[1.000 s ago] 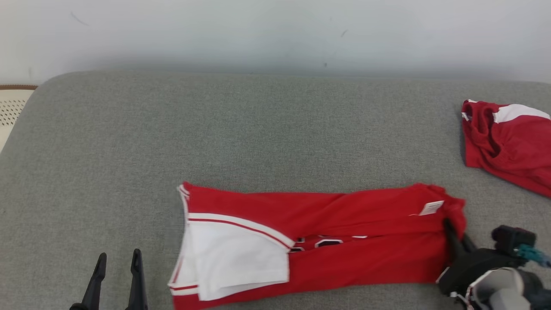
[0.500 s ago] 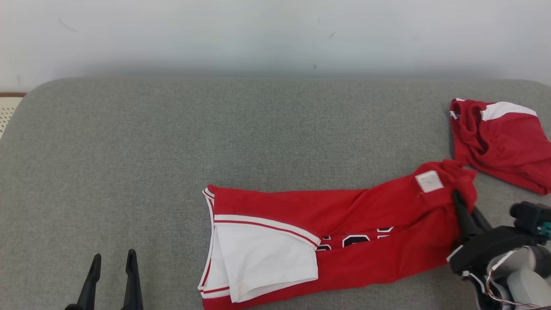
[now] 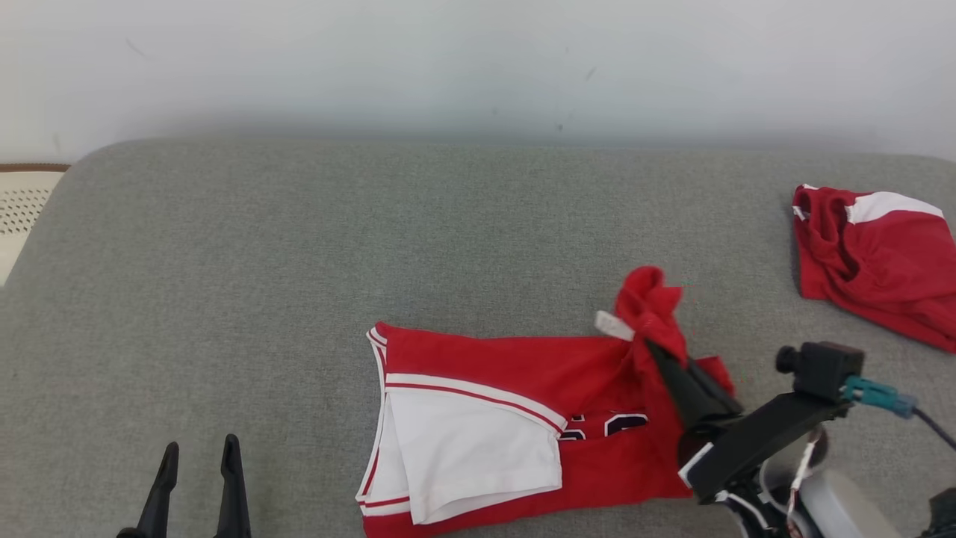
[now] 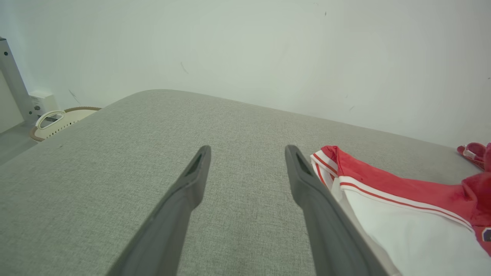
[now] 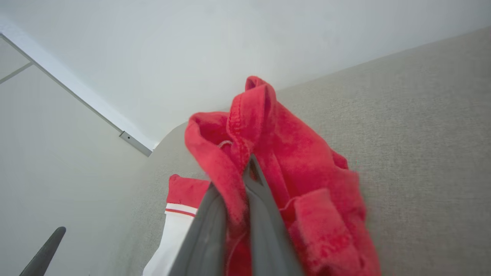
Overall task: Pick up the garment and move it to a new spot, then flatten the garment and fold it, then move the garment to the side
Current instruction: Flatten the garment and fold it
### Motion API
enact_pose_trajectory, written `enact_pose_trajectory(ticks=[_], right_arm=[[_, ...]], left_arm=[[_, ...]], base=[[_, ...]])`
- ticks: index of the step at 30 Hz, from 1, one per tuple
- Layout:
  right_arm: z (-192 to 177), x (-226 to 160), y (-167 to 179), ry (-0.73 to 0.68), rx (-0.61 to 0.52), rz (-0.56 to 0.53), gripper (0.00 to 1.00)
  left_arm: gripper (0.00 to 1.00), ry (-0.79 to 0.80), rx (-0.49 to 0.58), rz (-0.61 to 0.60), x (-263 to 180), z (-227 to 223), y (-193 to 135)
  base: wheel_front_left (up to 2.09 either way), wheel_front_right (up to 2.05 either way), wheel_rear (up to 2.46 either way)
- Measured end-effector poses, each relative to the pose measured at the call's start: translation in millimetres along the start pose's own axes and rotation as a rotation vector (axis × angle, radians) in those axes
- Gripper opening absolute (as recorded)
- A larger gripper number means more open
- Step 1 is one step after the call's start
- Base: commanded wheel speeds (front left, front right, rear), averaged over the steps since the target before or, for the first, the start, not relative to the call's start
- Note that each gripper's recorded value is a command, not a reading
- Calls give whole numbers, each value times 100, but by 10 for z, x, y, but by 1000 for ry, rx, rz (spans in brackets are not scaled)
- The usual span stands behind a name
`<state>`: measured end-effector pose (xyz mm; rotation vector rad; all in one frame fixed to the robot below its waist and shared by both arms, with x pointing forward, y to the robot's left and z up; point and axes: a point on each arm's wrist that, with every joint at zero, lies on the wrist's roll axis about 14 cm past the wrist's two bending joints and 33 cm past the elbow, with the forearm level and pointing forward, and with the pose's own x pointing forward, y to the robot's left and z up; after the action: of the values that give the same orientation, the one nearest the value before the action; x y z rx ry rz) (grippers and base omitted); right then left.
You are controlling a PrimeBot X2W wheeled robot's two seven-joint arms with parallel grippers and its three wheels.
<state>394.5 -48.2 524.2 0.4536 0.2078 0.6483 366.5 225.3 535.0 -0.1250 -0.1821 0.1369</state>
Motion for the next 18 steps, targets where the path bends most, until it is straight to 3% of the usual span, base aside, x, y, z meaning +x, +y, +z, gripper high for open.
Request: enact_pose_trajectory(ticks=[10, 18], right_arm=[[-179, 248, 697, 31, 91, 191, 0], [-355, 432, 999, 64, 111, 261, 0]], left_arm=[[100, 3, 1, 20, -84, 11, 59], [100, 6, -2, 24, -128, 12, 62]], base=[[0, 0, 0], [0, 0, 0]])
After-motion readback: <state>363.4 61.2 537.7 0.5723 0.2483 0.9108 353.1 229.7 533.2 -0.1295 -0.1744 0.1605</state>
